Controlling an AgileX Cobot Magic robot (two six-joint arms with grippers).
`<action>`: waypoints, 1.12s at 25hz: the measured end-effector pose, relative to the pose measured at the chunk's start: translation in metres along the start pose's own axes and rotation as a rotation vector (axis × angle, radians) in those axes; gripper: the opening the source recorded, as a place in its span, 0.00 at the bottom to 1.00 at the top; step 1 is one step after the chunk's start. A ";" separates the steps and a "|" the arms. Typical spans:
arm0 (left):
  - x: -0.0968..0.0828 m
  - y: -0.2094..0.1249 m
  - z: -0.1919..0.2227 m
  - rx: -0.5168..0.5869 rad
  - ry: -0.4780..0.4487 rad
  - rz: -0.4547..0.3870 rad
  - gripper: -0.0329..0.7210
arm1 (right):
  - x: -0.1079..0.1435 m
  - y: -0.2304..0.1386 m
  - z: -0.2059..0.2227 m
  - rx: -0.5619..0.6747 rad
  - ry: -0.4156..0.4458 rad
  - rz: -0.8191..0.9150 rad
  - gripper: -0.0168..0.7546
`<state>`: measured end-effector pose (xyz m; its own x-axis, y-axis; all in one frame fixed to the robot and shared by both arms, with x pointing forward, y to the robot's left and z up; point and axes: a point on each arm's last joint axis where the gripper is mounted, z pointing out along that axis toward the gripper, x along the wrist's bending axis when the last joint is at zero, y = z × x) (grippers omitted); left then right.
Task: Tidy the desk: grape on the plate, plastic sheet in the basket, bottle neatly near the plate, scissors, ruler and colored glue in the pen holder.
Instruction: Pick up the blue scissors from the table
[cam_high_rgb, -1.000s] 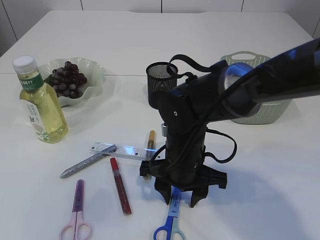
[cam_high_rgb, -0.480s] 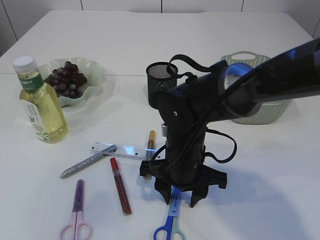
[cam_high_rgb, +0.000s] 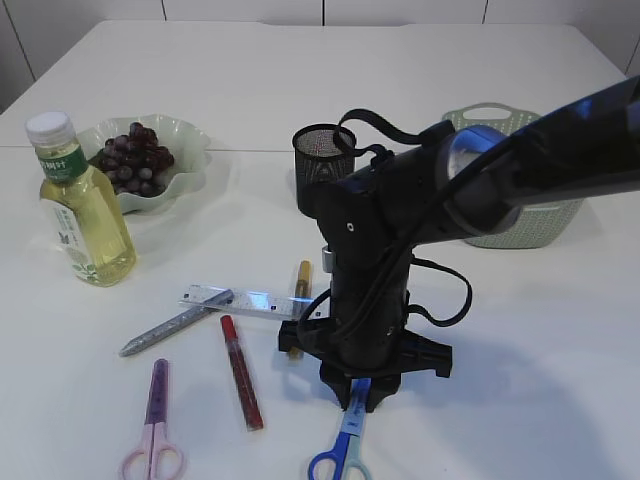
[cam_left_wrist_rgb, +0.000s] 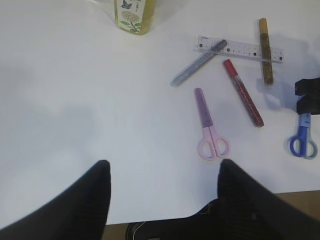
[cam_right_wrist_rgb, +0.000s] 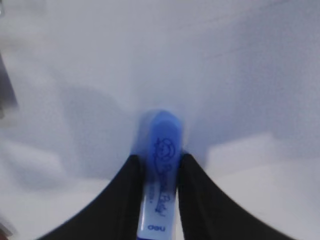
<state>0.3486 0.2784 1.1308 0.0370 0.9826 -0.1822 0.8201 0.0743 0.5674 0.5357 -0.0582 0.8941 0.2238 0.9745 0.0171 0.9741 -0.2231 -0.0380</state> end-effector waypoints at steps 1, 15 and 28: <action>0.000 0.000 0.000 0.000 0.000 0.000 0.69 | 0.000 0.000 0.000 0.000 0.000 0.000 0.30; 0.000 0.000 0.000 0.000 0.001 0.001 0.69 | -0.001 -0.001 0.000 0.010 -0.012 -0.026 0.29; 0.000 0.000 0.000 0.002 0.002 0.002 0.69 | -0.003 -0.002 -0.001 0.031 -0.036 -0.082 0.29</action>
<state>0.3484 0.2786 1.1307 0.0368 0.9831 -0.1793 0.8211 0.0725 0.5662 0.5326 -0.0607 0.8947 0.1416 0.9898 -0.0141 0.9874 -0.1422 -0.0689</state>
